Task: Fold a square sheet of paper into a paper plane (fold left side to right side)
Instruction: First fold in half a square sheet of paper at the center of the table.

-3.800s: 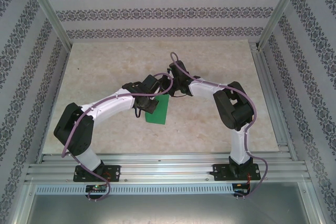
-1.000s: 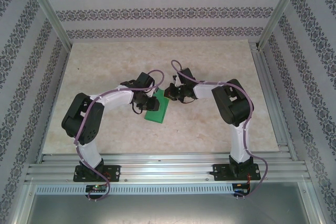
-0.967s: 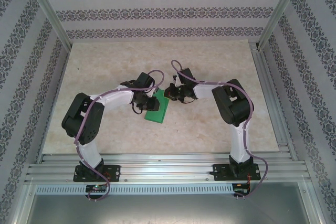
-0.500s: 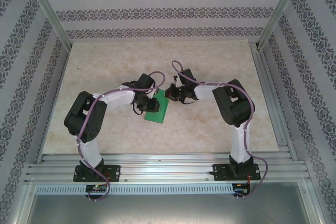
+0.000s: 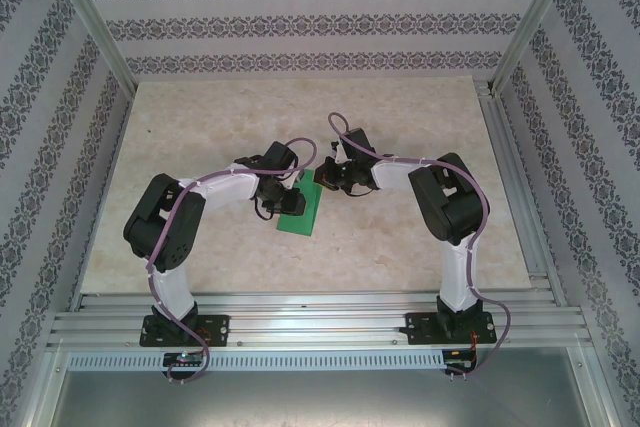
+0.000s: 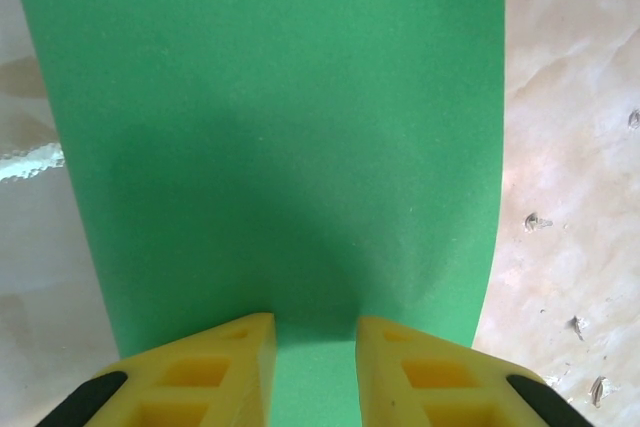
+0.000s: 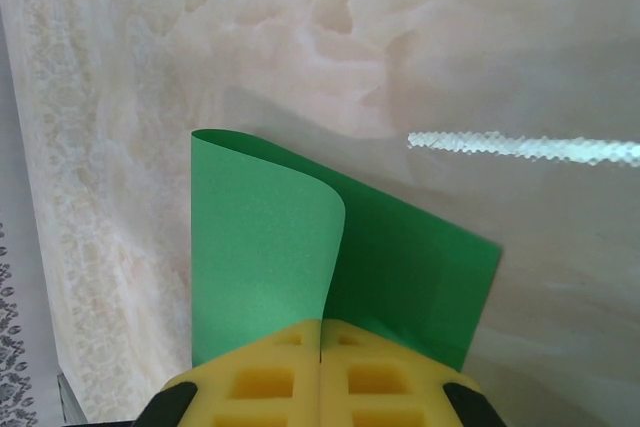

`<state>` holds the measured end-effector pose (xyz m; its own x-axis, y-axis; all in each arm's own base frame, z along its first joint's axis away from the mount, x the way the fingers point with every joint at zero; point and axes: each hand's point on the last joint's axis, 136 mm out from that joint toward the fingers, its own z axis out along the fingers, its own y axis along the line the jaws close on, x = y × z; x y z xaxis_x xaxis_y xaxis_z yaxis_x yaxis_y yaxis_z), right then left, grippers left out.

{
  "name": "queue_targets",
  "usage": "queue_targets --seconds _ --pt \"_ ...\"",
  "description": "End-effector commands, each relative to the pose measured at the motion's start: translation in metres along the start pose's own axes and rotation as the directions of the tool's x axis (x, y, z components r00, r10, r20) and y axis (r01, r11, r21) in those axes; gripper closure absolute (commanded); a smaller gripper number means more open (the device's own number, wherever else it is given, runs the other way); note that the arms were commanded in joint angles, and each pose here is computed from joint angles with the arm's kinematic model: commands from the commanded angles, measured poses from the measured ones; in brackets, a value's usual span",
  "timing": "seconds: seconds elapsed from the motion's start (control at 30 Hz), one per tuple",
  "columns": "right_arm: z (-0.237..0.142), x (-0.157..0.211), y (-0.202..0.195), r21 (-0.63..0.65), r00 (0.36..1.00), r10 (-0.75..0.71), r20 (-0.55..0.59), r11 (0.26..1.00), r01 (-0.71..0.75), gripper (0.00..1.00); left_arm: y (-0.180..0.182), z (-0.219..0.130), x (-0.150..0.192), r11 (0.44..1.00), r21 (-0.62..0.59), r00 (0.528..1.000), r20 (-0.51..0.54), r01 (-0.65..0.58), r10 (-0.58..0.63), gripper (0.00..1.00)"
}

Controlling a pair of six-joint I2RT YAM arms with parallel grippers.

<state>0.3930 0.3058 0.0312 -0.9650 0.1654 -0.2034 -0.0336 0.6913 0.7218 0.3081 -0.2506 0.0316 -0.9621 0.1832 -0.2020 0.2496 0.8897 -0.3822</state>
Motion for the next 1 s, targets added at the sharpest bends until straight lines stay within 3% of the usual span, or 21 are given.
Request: queue_targets --seconds 0.0,0.97 --pt "-0.010 -0.005 0.000 0.014 0.999 -0.020 0.026 1.000 0.020 1.00 -0.013 -0.001 -0.009 0.999 0.025 0.999 0.031 -0.043 0.043 0.71" --pt "-0.009 -0.001 -0.010 0.041 1.000 -0.015 0.022 0.999 0.014 0.99 -0.004 0.010 0.002 0.997 -0.043 0.998 -0.022 -0.061 0.060 0.71"
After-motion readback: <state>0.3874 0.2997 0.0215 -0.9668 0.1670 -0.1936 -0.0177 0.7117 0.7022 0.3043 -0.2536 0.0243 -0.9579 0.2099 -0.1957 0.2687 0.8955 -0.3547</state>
